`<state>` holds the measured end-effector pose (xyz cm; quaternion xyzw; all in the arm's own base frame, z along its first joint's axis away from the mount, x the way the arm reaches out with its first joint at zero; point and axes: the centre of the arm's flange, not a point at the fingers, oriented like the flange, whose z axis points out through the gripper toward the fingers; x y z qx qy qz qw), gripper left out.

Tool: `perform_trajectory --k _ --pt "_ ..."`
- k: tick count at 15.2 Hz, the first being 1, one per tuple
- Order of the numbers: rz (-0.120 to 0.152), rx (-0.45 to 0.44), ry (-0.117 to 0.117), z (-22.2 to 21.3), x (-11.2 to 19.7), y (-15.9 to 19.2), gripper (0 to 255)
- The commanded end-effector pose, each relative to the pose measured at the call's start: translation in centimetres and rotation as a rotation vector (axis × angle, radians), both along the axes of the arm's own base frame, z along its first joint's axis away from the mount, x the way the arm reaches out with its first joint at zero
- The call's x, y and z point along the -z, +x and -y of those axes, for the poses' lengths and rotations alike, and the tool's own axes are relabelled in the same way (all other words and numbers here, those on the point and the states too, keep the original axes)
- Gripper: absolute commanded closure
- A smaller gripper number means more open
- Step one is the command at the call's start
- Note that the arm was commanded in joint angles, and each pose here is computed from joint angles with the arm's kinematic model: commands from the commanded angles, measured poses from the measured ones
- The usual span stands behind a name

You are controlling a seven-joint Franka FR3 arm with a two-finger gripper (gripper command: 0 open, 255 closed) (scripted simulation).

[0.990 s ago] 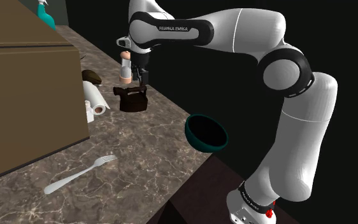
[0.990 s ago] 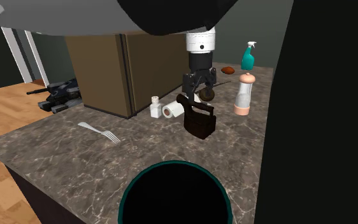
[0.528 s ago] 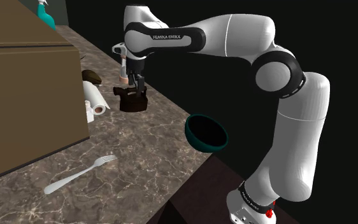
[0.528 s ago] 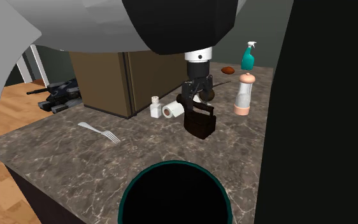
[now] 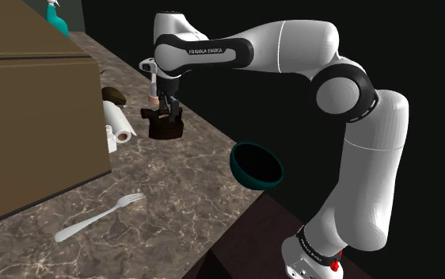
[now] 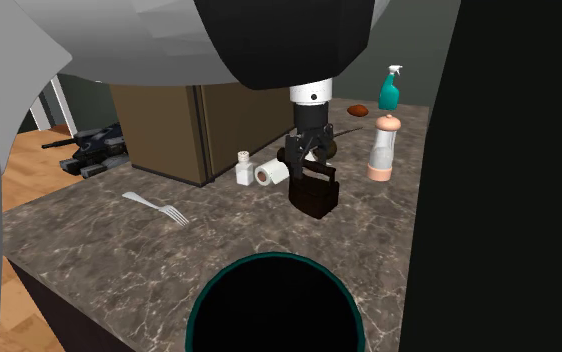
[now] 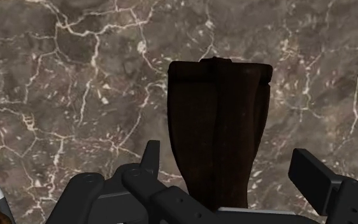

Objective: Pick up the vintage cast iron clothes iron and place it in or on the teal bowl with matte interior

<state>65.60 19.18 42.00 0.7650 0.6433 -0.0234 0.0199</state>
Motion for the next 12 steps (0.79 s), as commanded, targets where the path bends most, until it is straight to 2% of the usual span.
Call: perform_trajectory --k 1,2,12 --pt "0.000 0.000 0.000 0.00 0.00 0.00 0" --pt "0.000 0.000 0.000 0.00 0.00 0.00 255" --pt "0.000 0.000 0.000 0.00 -0.52 0.00 255"
